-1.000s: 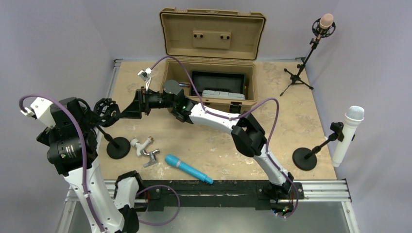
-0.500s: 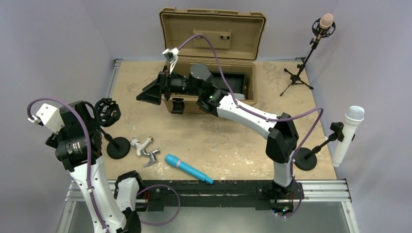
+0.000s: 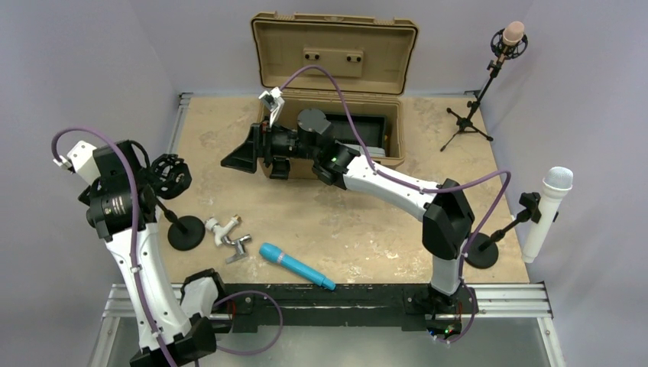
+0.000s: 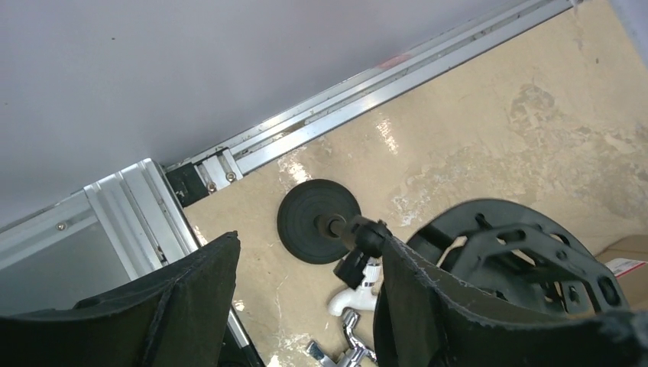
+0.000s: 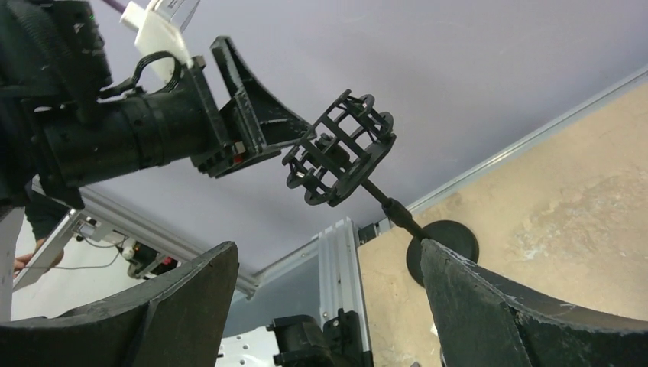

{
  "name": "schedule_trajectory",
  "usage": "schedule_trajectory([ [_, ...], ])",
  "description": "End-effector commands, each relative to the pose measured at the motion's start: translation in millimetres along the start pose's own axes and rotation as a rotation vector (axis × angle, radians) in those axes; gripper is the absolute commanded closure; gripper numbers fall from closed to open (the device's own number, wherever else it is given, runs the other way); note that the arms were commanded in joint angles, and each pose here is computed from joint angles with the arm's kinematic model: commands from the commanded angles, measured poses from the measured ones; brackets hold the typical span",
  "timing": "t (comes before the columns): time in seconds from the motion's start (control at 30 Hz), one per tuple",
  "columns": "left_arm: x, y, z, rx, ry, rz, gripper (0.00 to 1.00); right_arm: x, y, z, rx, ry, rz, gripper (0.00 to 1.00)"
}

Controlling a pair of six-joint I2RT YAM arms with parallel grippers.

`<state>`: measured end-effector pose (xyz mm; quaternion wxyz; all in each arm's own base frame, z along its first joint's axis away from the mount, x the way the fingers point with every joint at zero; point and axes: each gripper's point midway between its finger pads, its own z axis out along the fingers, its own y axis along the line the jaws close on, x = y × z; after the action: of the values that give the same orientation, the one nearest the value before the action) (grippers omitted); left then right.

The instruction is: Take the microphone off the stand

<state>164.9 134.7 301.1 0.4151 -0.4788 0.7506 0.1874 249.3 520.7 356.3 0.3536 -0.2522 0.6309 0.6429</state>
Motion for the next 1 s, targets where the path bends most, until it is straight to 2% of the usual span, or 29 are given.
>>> schedule_trajectory([
  [0.0, -11, -9, 4, 0.031, -0.022, -0.012, 0.34, -12, 17, -7, -0.024, -0.032, -0.048, 0.13],
  [0.6, -4, 2, 1, 0.007, -0.026, -0.013, 0.33, -3, 6, -1, -0.021, -0.011, -0.029, 0.13],
  [0.97, 7, 5, 18, -0.034, 0.009, -0.003, 0.32, -4, 9, -2, -0.026, -0.018, -0.027, 0.13],
])
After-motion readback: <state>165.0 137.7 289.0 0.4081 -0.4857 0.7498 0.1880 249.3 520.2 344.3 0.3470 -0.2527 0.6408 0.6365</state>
